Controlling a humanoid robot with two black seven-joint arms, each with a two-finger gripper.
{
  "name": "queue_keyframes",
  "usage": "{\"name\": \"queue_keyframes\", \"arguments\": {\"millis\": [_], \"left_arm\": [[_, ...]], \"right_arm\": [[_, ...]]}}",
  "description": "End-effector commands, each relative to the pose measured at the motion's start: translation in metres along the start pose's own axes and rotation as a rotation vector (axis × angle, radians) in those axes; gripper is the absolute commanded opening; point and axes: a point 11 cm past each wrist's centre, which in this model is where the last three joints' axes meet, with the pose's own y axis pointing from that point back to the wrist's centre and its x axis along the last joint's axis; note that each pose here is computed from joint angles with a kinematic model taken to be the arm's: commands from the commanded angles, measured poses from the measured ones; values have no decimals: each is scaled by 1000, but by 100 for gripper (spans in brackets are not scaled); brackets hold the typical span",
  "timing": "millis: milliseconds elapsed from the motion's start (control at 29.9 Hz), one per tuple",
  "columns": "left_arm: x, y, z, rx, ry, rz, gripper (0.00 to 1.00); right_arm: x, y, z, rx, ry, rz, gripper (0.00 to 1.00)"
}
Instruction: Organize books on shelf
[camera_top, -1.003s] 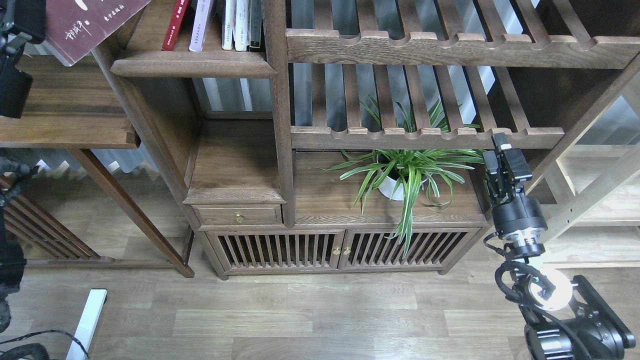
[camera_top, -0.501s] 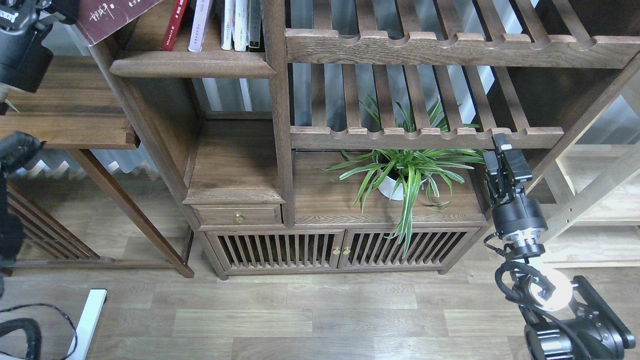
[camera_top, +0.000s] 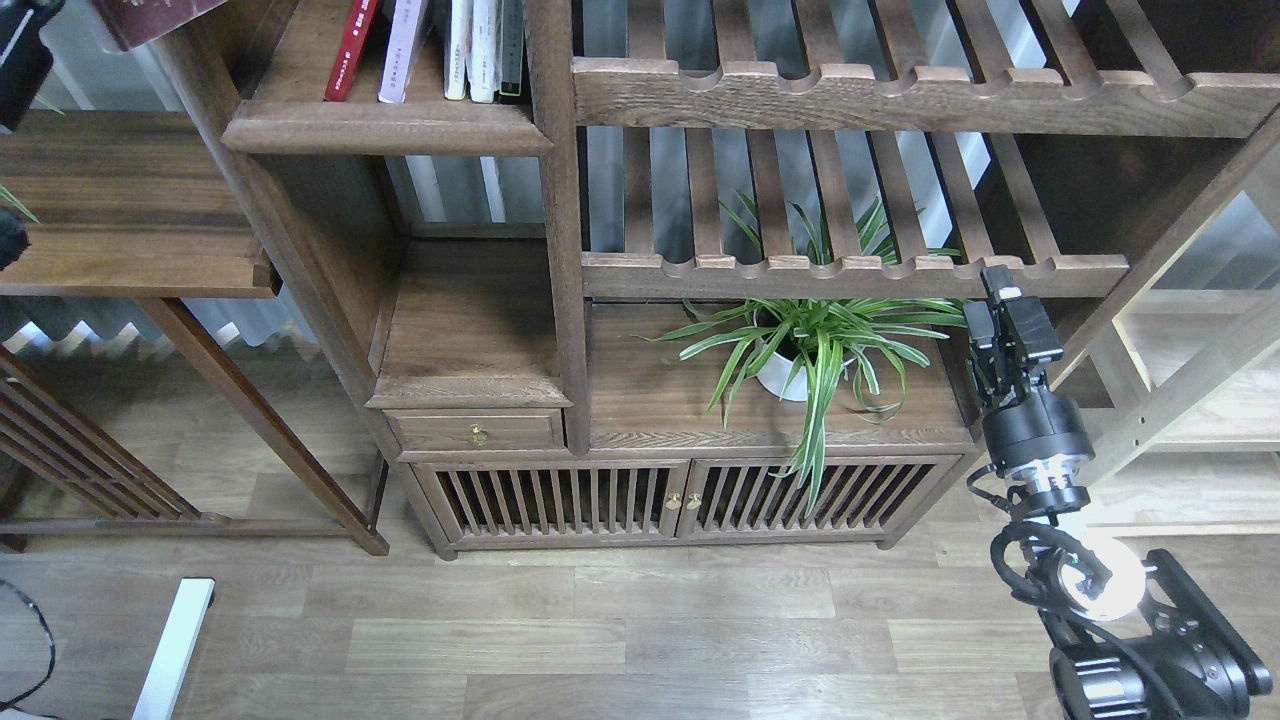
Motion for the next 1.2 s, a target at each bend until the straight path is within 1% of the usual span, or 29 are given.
{"name": "queue_keyframes", "arguments": {"millis": [0, 334, 602, 802, 1170], "left_arm": [[-3, -15, 3, 9, -19, 27, 1], [-14, -43, -10, 68, -71, 89, 1], [-26, -60, -17, 68, -105, 139, 2], [-24, -70, -18, 63, -129, 175, 2], [-22, -76, -25, 82, -146, 223, 4]], "right_arm": [[0, 1, -1, 0, 2, 1, 71], [-1, 0, -5, 4, 8, -1, 71], [0, 2, -8, 14, 10, 3, 71], [0, 2, -10, 19, 10, 2, 70], [1, 3, -10, 20, 11, 6, 70]]}}
